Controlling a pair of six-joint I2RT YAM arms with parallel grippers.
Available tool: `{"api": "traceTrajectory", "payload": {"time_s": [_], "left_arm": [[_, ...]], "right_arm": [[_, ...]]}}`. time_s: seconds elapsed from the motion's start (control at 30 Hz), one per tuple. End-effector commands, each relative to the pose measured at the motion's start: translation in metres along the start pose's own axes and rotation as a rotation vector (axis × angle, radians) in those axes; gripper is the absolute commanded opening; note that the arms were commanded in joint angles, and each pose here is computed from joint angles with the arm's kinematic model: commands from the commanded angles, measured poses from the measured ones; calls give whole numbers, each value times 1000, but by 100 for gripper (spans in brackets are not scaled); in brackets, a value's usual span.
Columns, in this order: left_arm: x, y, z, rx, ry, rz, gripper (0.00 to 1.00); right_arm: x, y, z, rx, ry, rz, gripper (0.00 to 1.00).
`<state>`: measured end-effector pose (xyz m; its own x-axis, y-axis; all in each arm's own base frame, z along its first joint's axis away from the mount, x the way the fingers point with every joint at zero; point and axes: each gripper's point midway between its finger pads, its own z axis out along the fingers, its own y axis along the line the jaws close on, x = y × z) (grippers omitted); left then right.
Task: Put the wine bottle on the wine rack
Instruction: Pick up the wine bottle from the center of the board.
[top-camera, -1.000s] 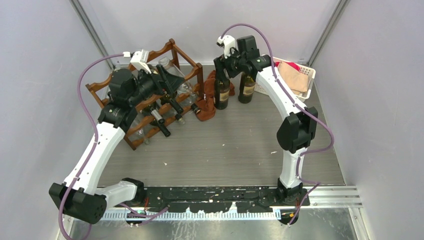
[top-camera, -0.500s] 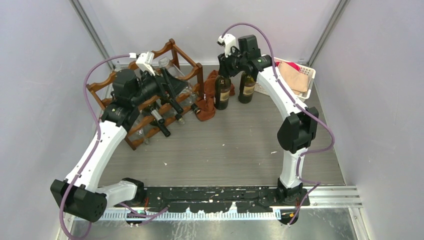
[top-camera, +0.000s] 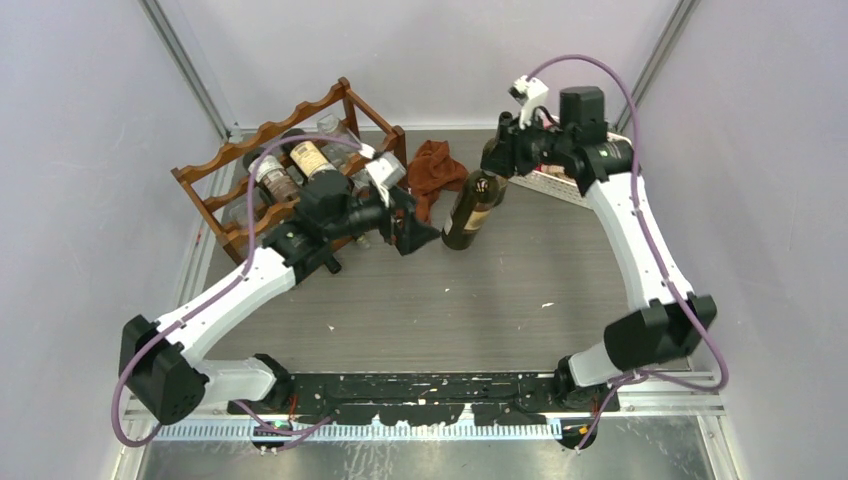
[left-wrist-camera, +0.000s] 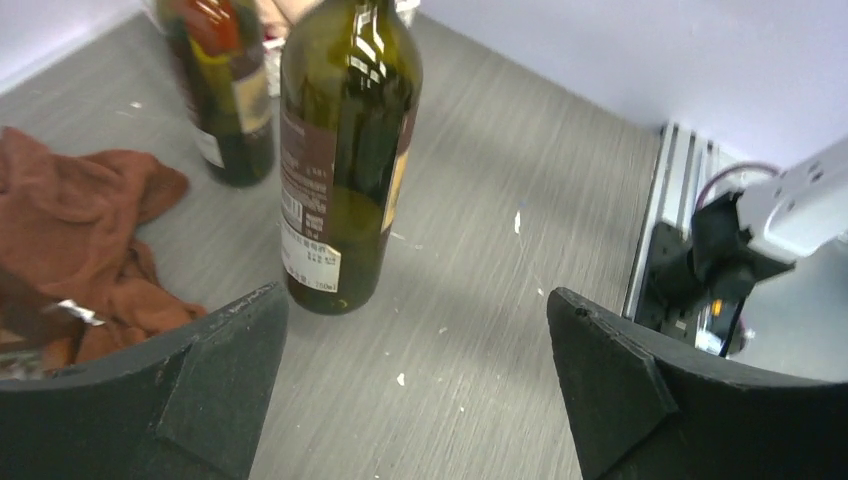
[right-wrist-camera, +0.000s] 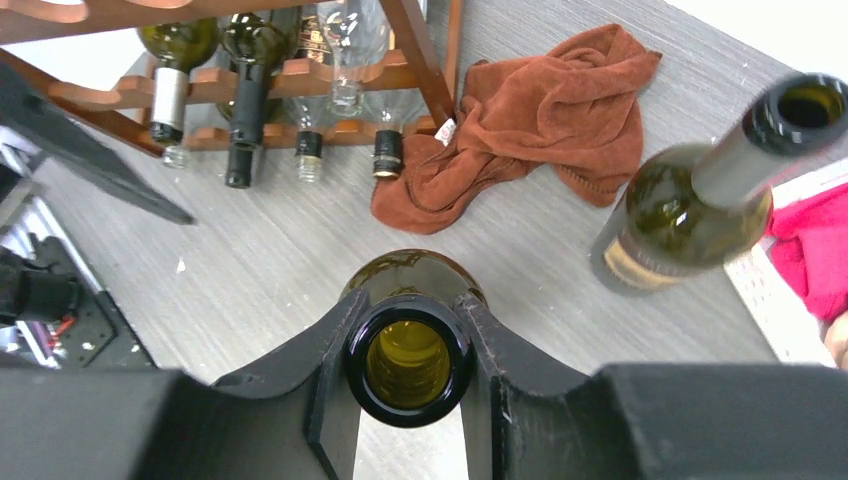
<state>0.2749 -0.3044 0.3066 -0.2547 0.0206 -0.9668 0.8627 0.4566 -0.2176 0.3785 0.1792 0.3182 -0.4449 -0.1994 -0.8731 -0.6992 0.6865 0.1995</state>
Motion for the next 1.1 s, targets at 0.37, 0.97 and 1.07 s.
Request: {"api": "traceTrajectory", "payload": {"time_s": [0.37, 0.97, 1.07], "left_arm": [[37, -9, 75, 126, -73, 233, 100], [66, -7, 104, 207, 21, 323, 18], [64, -8, 90, 204, 66, 387, 0]], "right_arm": [[-28, 51, -77, -125, -281, 77, 1], [-31, 44, -80, -140, -301, 199, 1], [-16, 31, -79, -96, -256, 208, 18]]}}
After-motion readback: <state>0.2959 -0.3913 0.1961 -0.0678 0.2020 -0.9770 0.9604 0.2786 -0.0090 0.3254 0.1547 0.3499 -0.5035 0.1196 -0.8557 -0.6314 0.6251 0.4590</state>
